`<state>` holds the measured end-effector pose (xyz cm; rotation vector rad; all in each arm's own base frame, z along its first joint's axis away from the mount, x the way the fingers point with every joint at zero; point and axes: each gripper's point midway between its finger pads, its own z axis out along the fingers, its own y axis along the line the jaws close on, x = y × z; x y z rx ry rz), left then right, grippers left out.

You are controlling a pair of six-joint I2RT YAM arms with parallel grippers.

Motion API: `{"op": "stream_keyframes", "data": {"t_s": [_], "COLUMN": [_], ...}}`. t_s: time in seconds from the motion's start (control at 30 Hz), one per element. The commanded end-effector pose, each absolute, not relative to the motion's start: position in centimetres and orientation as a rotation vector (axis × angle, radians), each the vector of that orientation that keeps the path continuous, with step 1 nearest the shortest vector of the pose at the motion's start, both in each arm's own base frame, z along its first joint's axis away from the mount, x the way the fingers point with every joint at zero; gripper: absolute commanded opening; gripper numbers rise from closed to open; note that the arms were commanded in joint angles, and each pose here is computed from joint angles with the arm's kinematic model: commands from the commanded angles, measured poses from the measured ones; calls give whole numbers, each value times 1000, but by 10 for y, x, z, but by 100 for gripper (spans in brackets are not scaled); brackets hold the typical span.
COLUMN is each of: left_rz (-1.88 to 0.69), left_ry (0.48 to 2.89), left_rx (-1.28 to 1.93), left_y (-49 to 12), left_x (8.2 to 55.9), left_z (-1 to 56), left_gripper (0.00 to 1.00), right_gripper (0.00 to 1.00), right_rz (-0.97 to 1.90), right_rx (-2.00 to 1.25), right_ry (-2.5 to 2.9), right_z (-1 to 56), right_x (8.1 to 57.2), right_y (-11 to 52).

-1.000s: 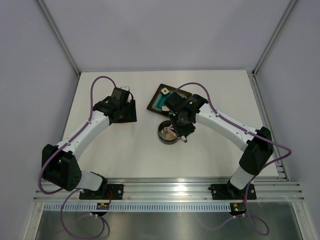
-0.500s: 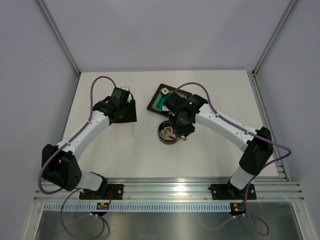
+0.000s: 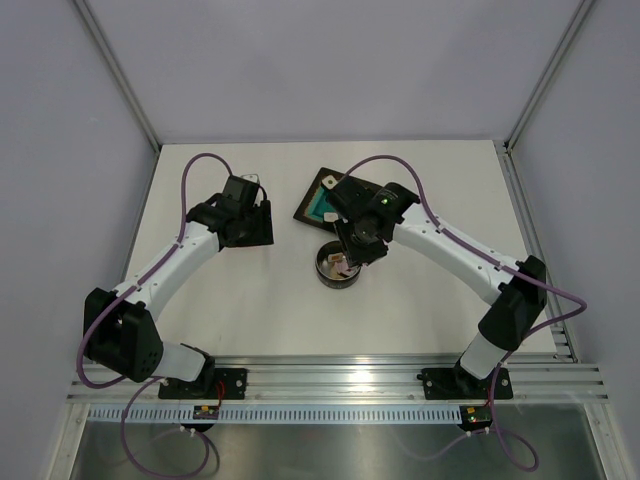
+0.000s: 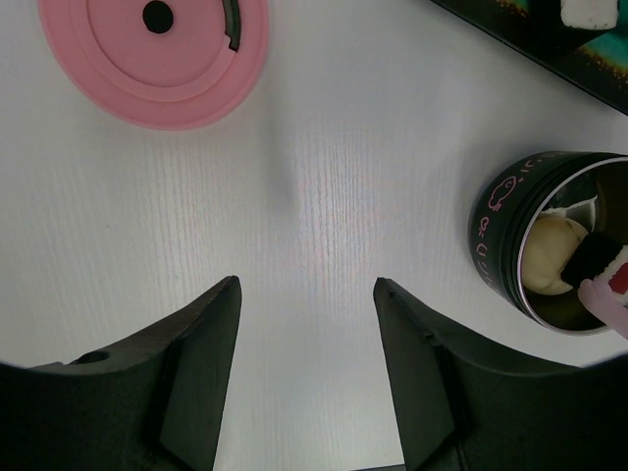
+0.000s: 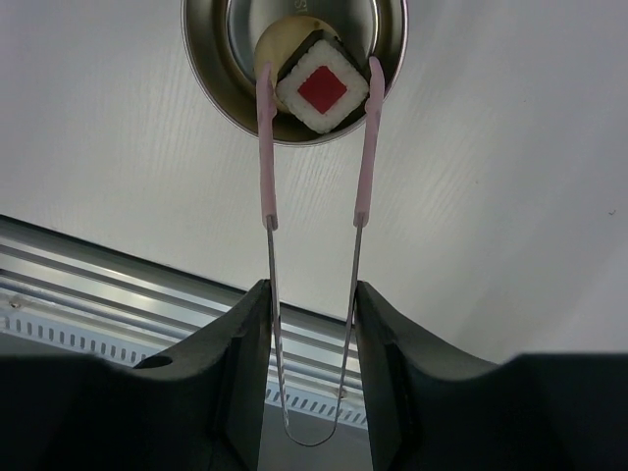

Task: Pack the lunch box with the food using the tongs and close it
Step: Place the fake food in the packing box.

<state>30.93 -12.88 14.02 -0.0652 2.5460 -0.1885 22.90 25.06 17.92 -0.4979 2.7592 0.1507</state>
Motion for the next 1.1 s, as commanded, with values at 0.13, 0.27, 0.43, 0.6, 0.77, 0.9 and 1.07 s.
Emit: {"op": "stream_keyframes", "data": {"t_s": [0.13,0.27,0.43,0.6,0.77,0.9,1.07], "left_rz": [-200,-200,-200,-198,-194,-191,-197], "left_ry": [2478,2478,2478,2479,2483,2484,2482], "left_rx": [-71,-71,-71,-72,-74,-73,-74], "left_y": [-127,-127,-127,-126,-126,-125,-127], "left_x": [315,315,316,315,314,314,316], "left_z": [155,155,155,155,153,153,154], "left_gripper": [61,61,61,61,61,61,61], "right_gripper": [45,44,42,36,27,19,8], "right_rz": [139,126,120,138,150,164,193], "right_rx": [-481,-459,-453,-455,-488,-503,-508], "right_ry": [2687,2648,2629,2606,2636,2658,2648], "right_z": [200,209,214,218,210,204,208], "right_x": [240,247,251,256,252,248,246], "right_y": [255,254,255,260,263,265,269]}}
